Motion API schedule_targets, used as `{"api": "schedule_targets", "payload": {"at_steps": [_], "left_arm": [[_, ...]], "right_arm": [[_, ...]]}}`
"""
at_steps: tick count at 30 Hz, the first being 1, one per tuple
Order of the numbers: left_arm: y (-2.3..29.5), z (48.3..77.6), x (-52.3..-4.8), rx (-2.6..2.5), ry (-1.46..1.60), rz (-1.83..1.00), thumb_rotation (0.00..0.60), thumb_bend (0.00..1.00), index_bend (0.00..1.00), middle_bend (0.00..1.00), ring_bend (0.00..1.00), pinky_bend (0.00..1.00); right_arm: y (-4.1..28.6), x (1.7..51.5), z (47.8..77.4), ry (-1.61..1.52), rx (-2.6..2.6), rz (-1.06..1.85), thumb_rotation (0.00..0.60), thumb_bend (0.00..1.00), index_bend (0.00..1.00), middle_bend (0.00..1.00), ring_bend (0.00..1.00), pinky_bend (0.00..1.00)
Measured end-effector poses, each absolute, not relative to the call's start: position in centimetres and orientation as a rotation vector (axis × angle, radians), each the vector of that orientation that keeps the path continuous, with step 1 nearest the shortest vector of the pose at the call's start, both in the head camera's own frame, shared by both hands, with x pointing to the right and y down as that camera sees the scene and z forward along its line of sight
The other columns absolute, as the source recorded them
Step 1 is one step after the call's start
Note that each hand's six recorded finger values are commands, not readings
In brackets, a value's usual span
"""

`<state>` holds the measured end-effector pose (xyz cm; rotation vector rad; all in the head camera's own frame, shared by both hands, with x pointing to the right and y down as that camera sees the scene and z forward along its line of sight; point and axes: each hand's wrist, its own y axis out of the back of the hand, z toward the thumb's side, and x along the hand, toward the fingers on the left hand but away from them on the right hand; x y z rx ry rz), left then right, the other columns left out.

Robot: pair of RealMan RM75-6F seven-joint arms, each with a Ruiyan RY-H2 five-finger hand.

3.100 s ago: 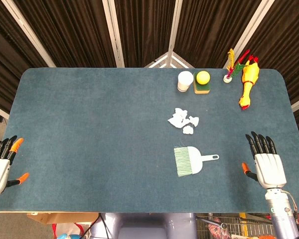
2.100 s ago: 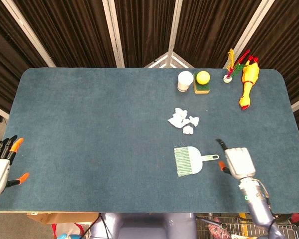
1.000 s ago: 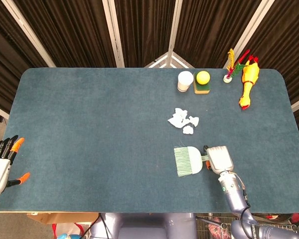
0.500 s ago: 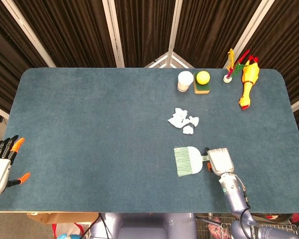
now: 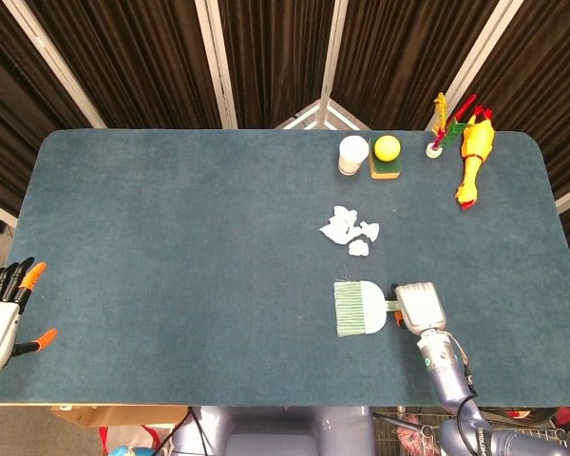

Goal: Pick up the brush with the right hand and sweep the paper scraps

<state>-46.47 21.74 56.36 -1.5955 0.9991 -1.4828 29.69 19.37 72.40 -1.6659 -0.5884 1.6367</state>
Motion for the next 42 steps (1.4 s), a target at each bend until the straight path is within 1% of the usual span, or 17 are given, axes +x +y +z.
{"api": "schedule_targets", "payload": {"at_steps": [5,18,25,32,42], "left_arm": [[21.8,56.4,-46.4,-1.596,0.998,-1.483,0.600,0.00,0.00,0.00,0.00,0.01],[21.8,56.3,-46.4,-1.593,1.002,-1.480,0.600,0.00,0.00,0.00,0.00,0.01],[21.8,56.4,-46.4,-1.598,0.998,-1.478,0.600,0.00,0.00,0.00,0.00,0.01],[21.7,56.3,-46.5,-1.591,0.996,-1.481,0.600,0.00,0.00,0.00,0.00,0.01],[21.7,56.4,-46.8,-1.607,1.010,-1.495,0.600,0.00,0.00,0.00,0.00,0.01]], "right_arm": [[18.5,29.7,71.2,-0.608,-1.648,1.606,0.600,0.47,0.84,0.91,0.96,0.90],[14.7,29.4,65.9,-0.626,-1.562,1.537,0.600,0.48,0.87,0.91,0.96,0.90],[12.7,27.8,64.1,-0.643,-1.553,1.511,0.600,0.48,0.87,0.91,0.96,0.90],[10.5,25.5,64.1,-0.623,-1.548,1.510,0.600,0.48,0.87,0.91,0.96,0.90],[6.5,22.0,66.7,-0.576,-1.499,1.553,0.600,0.48,0.88,0.91,0.96,0.90]]}}
